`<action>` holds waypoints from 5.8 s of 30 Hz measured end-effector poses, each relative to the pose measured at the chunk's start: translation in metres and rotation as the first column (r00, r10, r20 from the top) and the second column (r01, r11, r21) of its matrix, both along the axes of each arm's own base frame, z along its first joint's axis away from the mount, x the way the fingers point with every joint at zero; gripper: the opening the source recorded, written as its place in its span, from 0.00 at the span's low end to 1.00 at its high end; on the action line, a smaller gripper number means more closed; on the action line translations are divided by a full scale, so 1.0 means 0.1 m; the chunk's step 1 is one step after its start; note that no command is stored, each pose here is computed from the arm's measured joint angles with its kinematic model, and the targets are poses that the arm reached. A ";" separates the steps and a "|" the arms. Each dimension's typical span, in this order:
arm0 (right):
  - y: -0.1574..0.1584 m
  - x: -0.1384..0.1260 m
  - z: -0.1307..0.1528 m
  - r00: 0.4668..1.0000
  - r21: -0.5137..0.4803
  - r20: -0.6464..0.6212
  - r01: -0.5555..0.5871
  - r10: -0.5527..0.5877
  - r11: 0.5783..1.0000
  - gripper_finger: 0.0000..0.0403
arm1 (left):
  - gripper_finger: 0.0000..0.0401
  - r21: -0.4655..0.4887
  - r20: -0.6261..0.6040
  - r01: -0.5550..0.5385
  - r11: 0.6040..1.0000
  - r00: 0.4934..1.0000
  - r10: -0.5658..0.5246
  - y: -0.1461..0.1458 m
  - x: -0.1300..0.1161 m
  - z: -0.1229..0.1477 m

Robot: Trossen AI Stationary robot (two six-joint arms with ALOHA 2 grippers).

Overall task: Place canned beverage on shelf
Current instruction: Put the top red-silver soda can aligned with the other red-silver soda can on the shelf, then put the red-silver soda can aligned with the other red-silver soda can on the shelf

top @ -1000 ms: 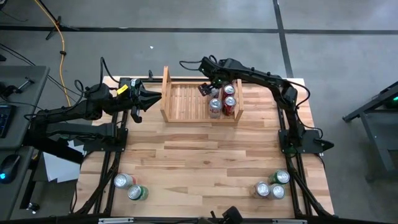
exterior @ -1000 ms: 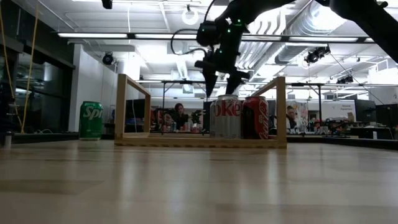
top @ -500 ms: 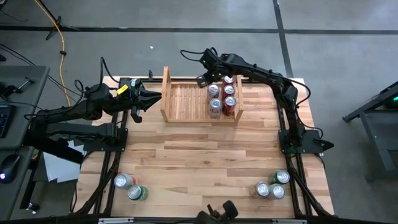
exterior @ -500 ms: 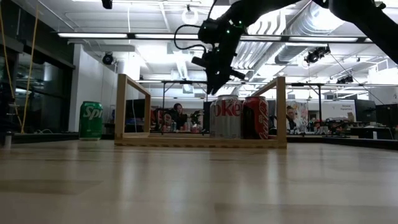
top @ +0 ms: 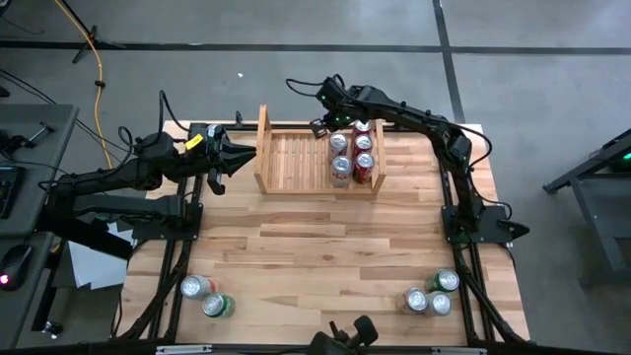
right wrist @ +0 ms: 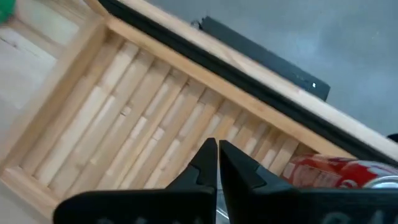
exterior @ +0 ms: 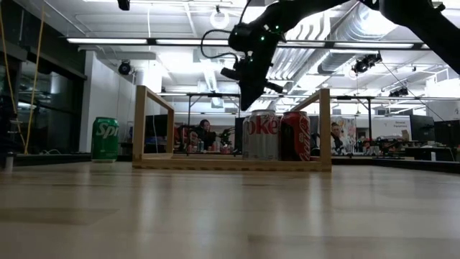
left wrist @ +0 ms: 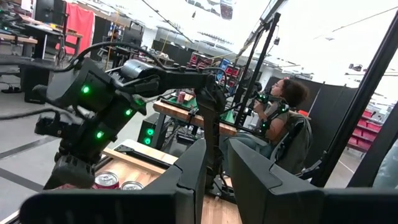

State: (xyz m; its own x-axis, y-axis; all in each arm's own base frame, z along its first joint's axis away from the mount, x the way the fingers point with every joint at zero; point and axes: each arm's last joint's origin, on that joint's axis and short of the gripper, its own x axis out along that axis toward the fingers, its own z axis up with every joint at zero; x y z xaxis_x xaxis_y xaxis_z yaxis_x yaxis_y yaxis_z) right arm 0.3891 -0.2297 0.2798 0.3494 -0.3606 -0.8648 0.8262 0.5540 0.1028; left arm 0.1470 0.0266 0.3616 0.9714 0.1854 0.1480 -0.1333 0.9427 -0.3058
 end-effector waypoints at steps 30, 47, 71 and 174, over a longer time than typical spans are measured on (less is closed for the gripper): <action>0.02 0.02 -0.31 0.985 0.104 -0.144 -0.079 0.093 0.992 0.00 | 0.15 -0.024 0.005 0.004 1.000 1.000 -0.004 0.00 0.00 0.00; 0.51 -0.34 0.61 0.962 -0.045 -0.082 -0.266 0.262 0.963 0.00 | 0.15 -0.005 -0.031 0.000 1.000 1.000 0.000 0.00 0.00 -0.03; 2.26 -2.03 0.86 0.435 -0.504 0.695 -0.274 0.573 0.819 0.00 | 0.15 0.145 -0.057 -0.041 0.989 0.997 0.049 0.01 0.00 -0.03; 2.25 -2.03 0.80 0.477 -0.736 0.398 -0.344 0.783 0.584 0.00 | 0.30 0.180 -0.071 -0.118 0.977 0.989 0.133 0.03 -0.01 -0.04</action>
State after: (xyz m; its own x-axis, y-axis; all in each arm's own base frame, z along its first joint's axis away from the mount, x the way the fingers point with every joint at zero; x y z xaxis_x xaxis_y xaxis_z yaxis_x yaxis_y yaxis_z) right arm 0.1863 -0.0046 0.3600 0.9901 -0.1221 -0.0691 0.1209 0.9924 -0.0221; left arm 0.1464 0.0294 0.3581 0.9522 0.2852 0.1094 -0.2720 0.9546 -0.1212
